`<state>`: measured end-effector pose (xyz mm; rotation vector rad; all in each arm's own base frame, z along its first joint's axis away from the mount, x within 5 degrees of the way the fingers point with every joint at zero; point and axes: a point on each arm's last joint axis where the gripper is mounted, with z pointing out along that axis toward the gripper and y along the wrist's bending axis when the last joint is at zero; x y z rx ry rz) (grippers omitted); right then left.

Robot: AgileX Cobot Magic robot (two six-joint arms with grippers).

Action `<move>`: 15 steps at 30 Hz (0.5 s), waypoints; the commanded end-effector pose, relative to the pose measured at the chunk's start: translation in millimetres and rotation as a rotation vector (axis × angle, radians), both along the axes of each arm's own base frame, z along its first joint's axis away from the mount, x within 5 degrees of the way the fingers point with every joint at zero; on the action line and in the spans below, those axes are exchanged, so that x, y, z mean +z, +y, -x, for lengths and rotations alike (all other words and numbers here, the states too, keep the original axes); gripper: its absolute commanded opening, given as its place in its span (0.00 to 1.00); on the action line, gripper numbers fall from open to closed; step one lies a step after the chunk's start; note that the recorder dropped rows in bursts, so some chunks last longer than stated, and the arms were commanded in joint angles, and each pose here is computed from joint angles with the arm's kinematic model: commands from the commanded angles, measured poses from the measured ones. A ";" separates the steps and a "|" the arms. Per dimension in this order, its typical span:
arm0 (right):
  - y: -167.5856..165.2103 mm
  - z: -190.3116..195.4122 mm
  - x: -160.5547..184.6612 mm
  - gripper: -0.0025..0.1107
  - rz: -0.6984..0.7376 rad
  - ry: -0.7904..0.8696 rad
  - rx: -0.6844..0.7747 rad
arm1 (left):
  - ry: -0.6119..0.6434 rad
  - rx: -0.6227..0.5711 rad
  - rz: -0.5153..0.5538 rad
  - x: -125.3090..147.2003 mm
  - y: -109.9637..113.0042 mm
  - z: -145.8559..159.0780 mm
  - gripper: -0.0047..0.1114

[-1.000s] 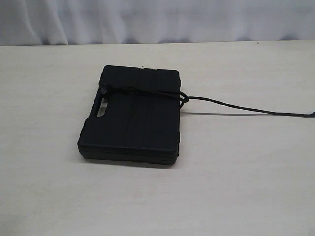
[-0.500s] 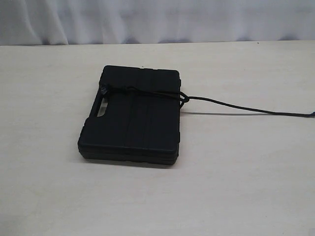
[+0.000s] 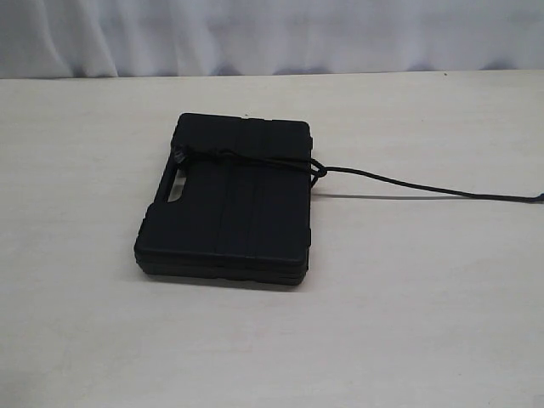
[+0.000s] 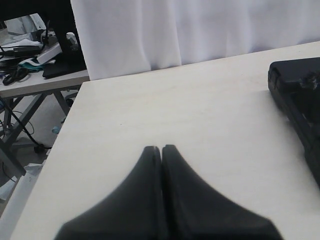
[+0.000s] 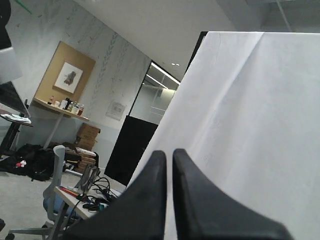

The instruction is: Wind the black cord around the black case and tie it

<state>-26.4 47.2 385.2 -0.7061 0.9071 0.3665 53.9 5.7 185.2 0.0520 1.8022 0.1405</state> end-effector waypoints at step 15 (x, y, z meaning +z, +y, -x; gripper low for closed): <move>-25.5 -31.8 -55.3 0.06 -0.178 0.333 -0.321 | 0.002 0.004 -0.002 -0.8 0.3 0.1 0.04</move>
